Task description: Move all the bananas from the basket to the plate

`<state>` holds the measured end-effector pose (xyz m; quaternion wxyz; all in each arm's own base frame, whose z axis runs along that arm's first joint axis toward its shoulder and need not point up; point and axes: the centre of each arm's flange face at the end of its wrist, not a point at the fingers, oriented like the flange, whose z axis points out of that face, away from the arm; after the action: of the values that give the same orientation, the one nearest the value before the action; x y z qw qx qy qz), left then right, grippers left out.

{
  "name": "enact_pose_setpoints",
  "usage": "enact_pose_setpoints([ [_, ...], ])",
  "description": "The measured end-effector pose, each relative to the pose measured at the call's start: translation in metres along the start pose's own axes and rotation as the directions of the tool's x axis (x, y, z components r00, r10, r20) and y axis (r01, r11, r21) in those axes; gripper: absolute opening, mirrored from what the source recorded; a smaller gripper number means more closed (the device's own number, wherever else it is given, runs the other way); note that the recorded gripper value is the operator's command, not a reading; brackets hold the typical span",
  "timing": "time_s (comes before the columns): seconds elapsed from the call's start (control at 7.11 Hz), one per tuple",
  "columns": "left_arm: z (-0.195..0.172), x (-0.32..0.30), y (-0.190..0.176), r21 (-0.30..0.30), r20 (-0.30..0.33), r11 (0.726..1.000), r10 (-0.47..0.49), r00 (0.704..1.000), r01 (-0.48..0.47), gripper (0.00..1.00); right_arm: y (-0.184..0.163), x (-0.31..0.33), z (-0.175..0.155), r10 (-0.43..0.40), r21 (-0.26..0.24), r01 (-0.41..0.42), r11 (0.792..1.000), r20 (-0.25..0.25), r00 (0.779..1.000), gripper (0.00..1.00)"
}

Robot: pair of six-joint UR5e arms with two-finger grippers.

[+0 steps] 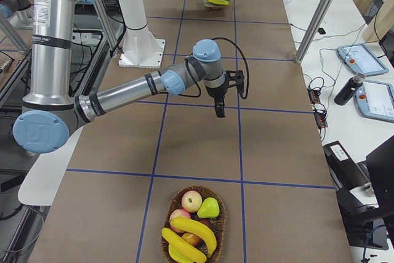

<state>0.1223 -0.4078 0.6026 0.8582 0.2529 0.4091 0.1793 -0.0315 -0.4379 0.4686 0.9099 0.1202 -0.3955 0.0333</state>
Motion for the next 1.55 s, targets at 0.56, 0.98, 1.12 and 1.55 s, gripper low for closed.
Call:
enact_pose_setpoints([
  [0.56,-0.020,0.022,-0.014,0.015,-0.069,0.999,0.044,0.997,-0.043,1.00,0.022,0.119,0.004,-0.061,-0.044,0.062,0.997,0.007,0.998,1.00],
  [0.98,-0.043,0.049,-0.053,0.023,-0.117,1.000,0.012,0.993,-0.009,1.00,0.049,0.218,0.041,-0.133,-0.119,0.132,0.984,0.000,0.991,1.00],
  [1.12,-0.045,0.052,-0.057,0.026,-0.120,1.000,0.008,0.993,-0.005,1.00,0.054,0.246,0.055,-0.140,-0.148,0.136,0.980,-0.019,0.990,1.00],
  [1.55,-0.045,0.054,-0.062,0.032,-0.121,0.999,0.009,0.993,-0.006,1.00,0.059,0.303,0.083,-0.175,-0.231,0.132,0.964,-0.178,0.968,0.99],
])
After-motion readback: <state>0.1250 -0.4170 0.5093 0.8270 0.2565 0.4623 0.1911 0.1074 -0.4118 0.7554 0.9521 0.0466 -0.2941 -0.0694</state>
